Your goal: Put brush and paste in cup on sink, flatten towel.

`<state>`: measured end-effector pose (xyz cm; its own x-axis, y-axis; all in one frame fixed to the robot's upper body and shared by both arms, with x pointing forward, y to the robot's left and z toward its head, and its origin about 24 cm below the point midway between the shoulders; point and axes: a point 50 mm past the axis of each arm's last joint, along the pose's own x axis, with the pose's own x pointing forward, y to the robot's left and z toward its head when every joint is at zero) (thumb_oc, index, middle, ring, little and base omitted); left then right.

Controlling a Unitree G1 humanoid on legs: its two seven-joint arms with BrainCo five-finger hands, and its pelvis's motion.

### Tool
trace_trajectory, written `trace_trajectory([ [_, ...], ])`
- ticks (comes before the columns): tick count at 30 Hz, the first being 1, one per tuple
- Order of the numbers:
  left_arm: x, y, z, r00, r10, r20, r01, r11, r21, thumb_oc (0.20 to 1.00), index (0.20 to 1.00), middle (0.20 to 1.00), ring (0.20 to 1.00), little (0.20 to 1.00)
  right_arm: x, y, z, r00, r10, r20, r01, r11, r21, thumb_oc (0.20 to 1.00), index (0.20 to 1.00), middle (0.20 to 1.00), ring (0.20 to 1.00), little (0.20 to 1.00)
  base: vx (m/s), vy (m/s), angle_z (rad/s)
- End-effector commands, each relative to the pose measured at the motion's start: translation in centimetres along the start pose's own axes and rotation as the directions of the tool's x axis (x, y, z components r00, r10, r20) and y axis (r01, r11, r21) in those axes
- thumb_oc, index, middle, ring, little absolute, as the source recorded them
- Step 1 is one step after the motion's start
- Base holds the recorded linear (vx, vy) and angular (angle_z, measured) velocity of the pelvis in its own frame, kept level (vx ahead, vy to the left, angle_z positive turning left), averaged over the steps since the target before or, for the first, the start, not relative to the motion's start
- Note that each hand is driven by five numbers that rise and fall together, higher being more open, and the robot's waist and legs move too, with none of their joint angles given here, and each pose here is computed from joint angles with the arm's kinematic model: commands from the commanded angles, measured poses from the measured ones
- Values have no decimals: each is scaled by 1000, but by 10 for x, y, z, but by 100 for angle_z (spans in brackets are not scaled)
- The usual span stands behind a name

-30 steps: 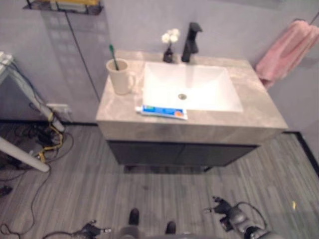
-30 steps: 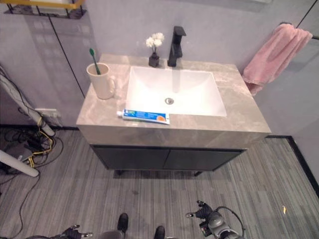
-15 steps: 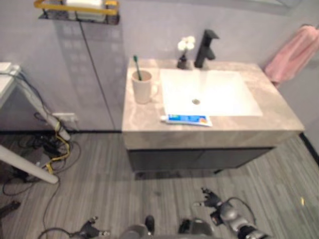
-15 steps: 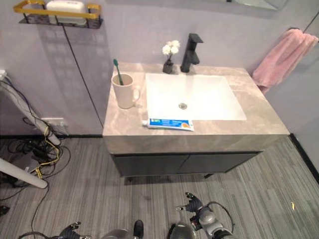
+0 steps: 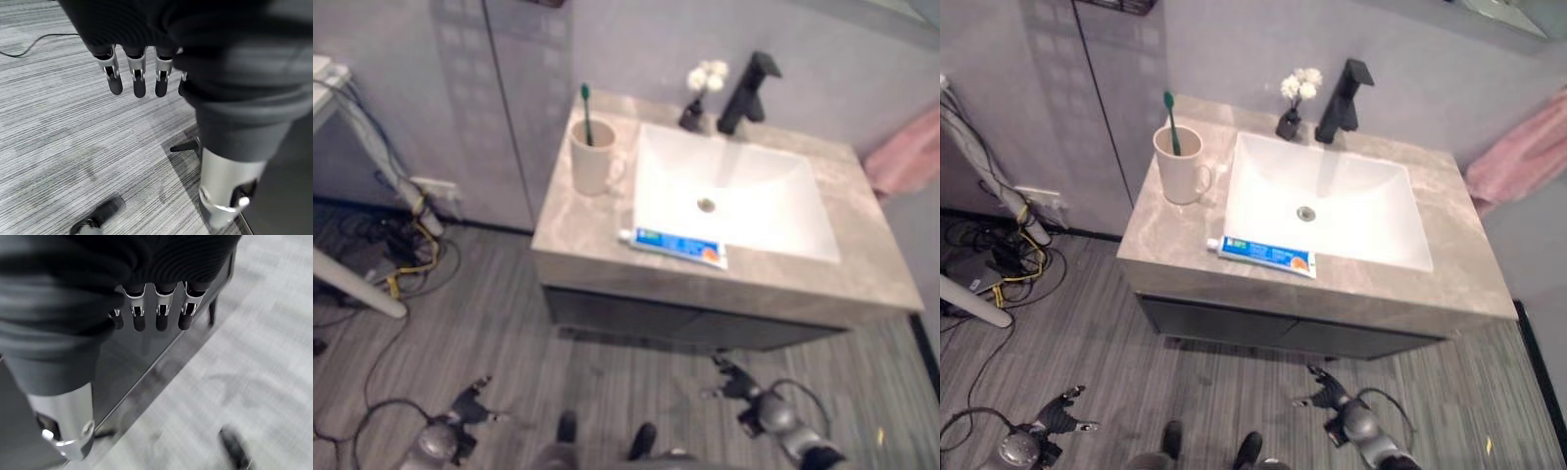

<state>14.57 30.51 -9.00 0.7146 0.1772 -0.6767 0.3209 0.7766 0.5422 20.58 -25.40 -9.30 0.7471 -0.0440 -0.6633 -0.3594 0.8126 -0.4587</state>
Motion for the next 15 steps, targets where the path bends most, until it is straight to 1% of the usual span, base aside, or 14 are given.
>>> trace_trajectory([
  [1, 2, 14, 18, 993, 62, 95, -61, 998, -11, 1000, 1000, 1000, 1000, 1000, 4, -22, 19, 996, -48, 75, 52, 998, -40, 1000, 1000, 1000, 1000, 1000, 95, -28, -59],
  [2, -4, 21, 21, 989, 66, 135, -66, 998, -1, 1000, 1000, 1000, 1000, 1000, 4, -24, 22, 995, -47, 88, 51, 998, -43, 1000, 1000, 1000, 1000, 1000, 83, -18, -46],
  [3, -5, 21, 20, 989, 66, 134, -66, 998, -1, 1000, 1000, 1000, 1000, 1000, 4, -23, 22, 995, -46, 88, 50, 998, -43, 1000, 1000, 1000, 1000, 1000, 135, 2, -34],
  [4, -17, 28, 17, 985, 66, 159, -70, 997, 19, 1000, 1000, 1000, 1000, 1000, 3, -23, 25, 994, -36, 103, 41, 998, -52, 1000, 1000, 1000, 1000, 1000, 123, 28, -26],
  [8, -31, 36, 15, 981, 28, 190, -47, 994, 96, 1000, 1000, 1000, 1000, 1000, 6, -15, 25, 996, -4, 92, 9, 998, -58, 1000, 1000, 1000, 1000, 1000, 116, 73, -31],
  [9, -32, 36, 14, 982, 28, 188, -47, 994, 96, 1000, 1000, 1000, 1000, 1000, 6, -15, 25, 996, -2, 93, 7, 998, -58, 1000, 1000, 1000, 1000, 1000, 68, 65, -19],
  [10, -37, 43, 20, 975, 14, 222, -45, 990, 133, 1000, 1000, 1000, 1000, 1000, 6, -12, 23, 996, 6, 85, -2, 999, -52, 1000, 1000, 1000, 1000, 1000, 65, 78, -25],
  [11, -47, 53, 35, 958, -51, 284, -26, 965, 261, 1000, 1000, 1000, 1000, 1000, 5, -6, 19, 997, 31, 73, -26, 998, -57, 1000, 1000, 1000, 1000, 1000, 59, 79, -23],
  [12, -47, 54, 35, 958, -50, 283, -27, 965, 262, 1000, 1000, 1000, 1000, 1000, 5, -6, 19, 997, 31, 74, -27, 998, -57, 1000, 1000, 1000, 1000, 1000, 44, 67, -18],
  [13, -54, 58, 48, 940, -101, 325, -11, 945, 327, 1000, 1000, 1000, 1000, 1000, 4, -4, 16, 997, 40, 64, -36, 998, -59, 1000, 1000, 1000, 1000, 1000, 27, 54, -9],
  [14, -71, 68, 71, 902, -163, 399, 15, 937, 348, 1000, 1000, 1000, 1000, 1000, 2, -4, 5, 999, 48, 17, -47, 997, -58, 1000, 1000, 1000, 1000, 1000, 29, 62, -5],
  [15, -77, 72, 80, 885, -194, 423, 27, 929, 370, 1000, 1000, 1000, 1000, 1000, 2, -3, -2, 999, 50, -16, -50, 997, -57, 1000, 1000, 1000, 1000, 1000, 13, 49, 1],
])
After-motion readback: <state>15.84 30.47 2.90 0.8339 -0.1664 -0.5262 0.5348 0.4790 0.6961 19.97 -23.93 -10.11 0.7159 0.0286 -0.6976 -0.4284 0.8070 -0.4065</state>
